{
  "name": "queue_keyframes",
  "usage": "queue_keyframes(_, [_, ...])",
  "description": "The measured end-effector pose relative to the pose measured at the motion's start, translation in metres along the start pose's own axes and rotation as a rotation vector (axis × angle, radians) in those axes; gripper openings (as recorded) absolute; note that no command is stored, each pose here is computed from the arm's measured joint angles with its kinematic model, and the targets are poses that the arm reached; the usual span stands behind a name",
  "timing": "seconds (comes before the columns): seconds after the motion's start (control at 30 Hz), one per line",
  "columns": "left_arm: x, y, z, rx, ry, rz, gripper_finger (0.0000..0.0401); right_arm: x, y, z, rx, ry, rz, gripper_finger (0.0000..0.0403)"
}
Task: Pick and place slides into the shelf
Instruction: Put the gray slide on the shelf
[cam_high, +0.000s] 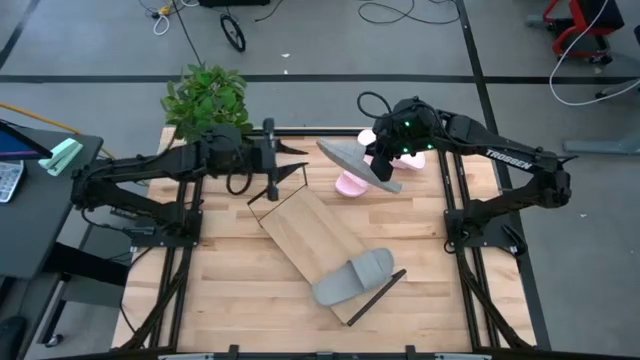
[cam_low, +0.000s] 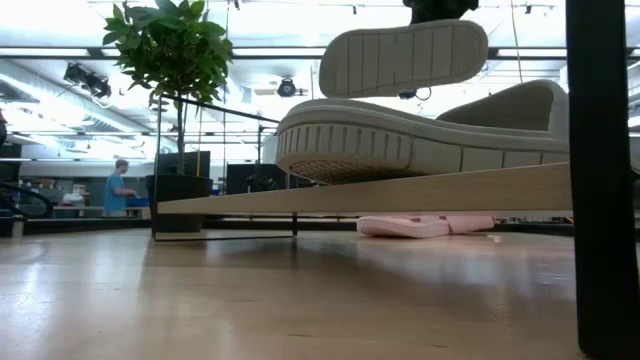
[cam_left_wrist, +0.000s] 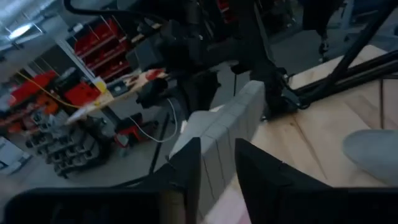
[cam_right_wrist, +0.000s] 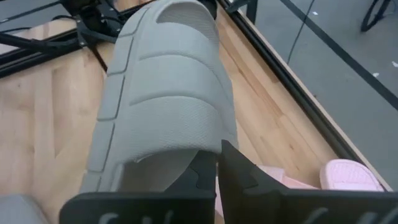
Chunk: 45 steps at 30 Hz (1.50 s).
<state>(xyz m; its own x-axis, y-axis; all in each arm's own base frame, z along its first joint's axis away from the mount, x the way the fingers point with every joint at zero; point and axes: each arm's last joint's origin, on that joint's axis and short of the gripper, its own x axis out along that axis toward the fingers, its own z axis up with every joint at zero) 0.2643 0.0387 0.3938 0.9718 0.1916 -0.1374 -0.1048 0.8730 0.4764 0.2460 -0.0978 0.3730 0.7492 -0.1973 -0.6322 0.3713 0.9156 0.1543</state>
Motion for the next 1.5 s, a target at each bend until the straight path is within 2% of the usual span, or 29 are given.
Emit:
queue_keyframes(0.33, [0.029, -0.009, -0.016, 0.012, 0.078, -0.009, 0.0219, 0.001, 0.011, -0.001, -0.006, 0.017, 0.123, 0.0])
queue_keyframes(0.57, [0.037, -0.013, -0.019, 0.006, 0.099, 0.001, 0.0255, 0.001, 0.02, -0.003, -0.025, 0.025, 0.159, 0.0])
queue_keyframes(0.93, [0.041, -0.018, -0.025, 0.002, 0.143, -0.028, 0.025, 0.001, 0.021, -0.001, -0.03, 0.007, 0.168, 0.0])
queue_keyframes(1.27, [0.062, -0.027, -0.035, 0.004, 0.148, -0.057, 0.0245, 0.001, 0.022, 0.0, -0.032, 0.004, 0.195, 0.0])
queue_keyframes(1.37, [0.063, -0.026, -0.034, 0.01, 0.135, -0.034, 0.0226, 0.001, 0.022, 0.0, -0.034, 0.003, 0.194, 0.0])
queue_keyframes(1.5, [0.064, -0.024, -0.029, 0.043, 0.087, -0.012, 0.0169, 0.001, 0.021, 0.001, -0.035, -0.006, 0.191, 0.0])
